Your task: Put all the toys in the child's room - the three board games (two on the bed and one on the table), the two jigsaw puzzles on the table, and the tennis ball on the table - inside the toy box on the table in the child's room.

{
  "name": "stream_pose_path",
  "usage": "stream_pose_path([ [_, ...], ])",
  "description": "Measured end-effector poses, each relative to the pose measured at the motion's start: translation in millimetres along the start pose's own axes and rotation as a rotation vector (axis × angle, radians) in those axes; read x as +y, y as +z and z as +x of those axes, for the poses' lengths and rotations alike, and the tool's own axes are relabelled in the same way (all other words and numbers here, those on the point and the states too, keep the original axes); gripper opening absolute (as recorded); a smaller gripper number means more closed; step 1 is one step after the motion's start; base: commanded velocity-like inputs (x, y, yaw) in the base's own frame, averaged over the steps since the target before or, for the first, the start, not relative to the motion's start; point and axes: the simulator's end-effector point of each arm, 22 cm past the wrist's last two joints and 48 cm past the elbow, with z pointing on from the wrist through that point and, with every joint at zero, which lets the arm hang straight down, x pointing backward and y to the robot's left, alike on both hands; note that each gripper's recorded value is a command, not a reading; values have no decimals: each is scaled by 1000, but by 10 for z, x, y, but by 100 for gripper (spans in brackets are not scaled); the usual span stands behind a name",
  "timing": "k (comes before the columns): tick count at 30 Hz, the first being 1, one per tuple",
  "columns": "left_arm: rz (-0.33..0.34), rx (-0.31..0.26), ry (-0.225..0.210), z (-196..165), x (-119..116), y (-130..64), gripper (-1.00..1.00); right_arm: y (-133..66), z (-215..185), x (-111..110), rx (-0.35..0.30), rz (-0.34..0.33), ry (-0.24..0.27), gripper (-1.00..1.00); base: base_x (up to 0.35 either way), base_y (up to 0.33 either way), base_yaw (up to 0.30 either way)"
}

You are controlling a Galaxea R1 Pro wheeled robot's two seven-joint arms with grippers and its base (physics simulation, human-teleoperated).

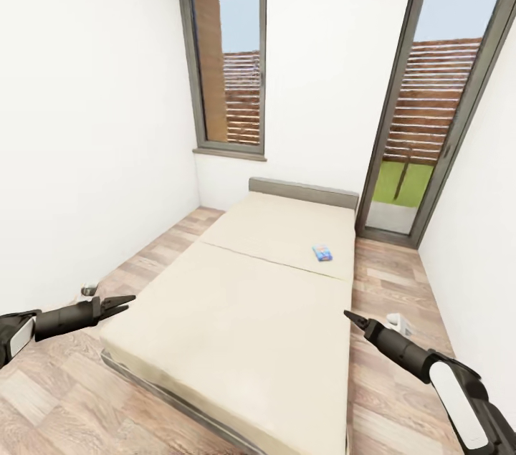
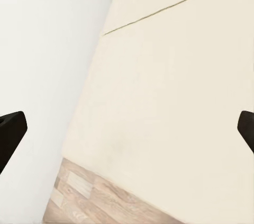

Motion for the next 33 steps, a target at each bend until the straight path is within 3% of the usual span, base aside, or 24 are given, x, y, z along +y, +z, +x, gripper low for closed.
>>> stream_pose_path([
  [6,-14,8,-9,31,49,25,100,21,10,-7,-4,1,-6,100,0,0,243],
  [16,-115,14,-25,56,288,42,100,42,51,-16,6,2,-9,100,0,0,110],
  [26,-127,16,-28,60,314,39,100,42,49,-15,5,1,-9,100,0,0,9],
  [33,-124,15,-26,54,294,46,100,37,12,5,-9,-3,-16,100,0,0,168],
])
